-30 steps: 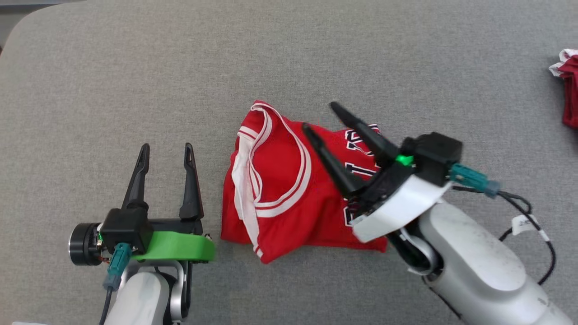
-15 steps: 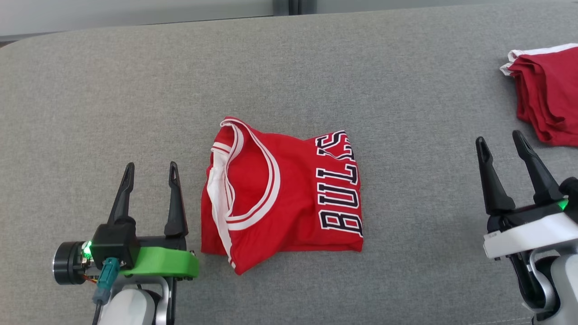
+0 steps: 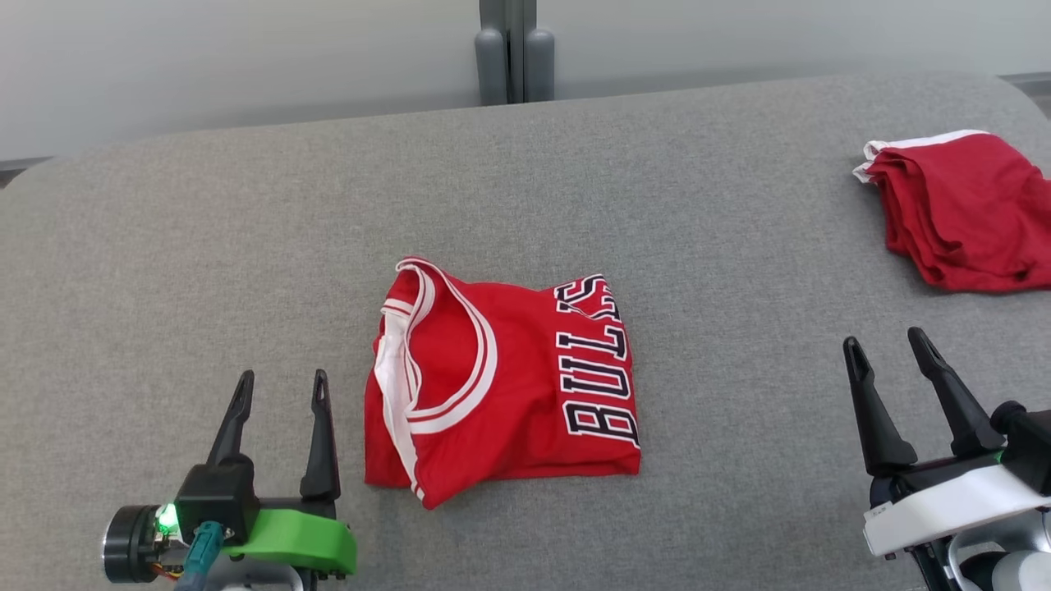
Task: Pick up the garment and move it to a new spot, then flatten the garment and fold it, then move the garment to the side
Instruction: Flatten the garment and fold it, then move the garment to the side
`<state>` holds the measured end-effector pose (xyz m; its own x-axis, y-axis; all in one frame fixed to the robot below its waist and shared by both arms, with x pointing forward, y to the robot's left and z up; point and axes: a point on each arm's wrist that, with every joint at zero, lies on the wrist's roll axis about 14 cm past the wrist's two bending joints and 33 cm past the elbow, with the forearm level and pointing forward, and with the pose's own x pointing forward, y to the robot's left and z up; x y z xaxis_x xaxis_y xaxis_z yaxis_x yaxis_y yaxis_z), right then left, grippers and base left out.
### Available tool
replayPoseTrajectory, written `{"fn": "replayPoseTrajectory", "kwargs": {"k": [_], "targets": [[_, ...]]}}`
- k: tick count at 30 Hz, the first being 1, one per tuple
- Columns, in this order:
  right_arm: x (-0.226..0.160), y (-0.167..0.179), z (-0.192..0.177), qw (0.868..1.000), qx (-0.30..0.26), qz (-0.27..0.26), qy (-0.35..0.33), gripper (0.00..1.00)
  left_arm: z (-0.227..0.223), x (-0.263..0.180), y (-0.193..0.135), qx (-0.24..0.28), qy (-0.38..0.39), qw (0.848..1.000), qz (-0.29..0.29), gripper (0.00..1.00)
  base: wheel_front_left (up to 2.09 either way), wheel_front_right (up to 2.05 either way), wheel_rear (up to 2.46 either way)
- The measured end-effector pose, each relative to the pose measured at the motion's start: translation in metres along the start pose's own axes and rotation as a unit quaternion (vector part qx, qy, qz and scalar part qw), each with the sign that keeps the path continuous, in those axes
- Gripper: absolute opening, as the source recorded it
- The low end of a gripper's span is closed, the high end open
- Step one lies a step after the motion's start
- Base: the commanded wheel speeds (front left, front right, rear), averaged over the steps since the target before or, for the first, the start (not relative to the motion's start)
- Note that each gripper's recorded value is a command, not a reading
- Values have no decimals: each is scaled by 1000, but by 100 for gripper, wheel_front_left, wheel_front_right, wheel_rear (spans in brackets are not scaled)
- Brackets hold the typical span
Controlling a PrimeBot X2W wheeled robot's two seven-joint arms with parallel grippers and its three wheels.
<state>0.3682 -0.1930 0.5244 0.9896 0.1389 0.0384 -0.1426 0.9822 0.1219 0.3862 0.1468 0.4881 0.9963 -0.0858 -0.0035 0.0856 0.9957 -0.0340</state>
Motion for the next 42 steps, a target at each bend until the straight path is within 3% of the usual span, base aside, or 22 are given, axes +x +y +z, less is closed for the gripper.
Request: {"fn": "replayPoseTrajectory", "kwargs": {"k": [15,42], "targets": [[-35,9,17,1000,0,-6,-9,100,12,-28,0,-1,-12,1000,0,100,0,0,0],[-24,8,8,1000,-7,-3,12,100,15,-16,0,1,-15,1000,-3,100,0,0,0]]}}
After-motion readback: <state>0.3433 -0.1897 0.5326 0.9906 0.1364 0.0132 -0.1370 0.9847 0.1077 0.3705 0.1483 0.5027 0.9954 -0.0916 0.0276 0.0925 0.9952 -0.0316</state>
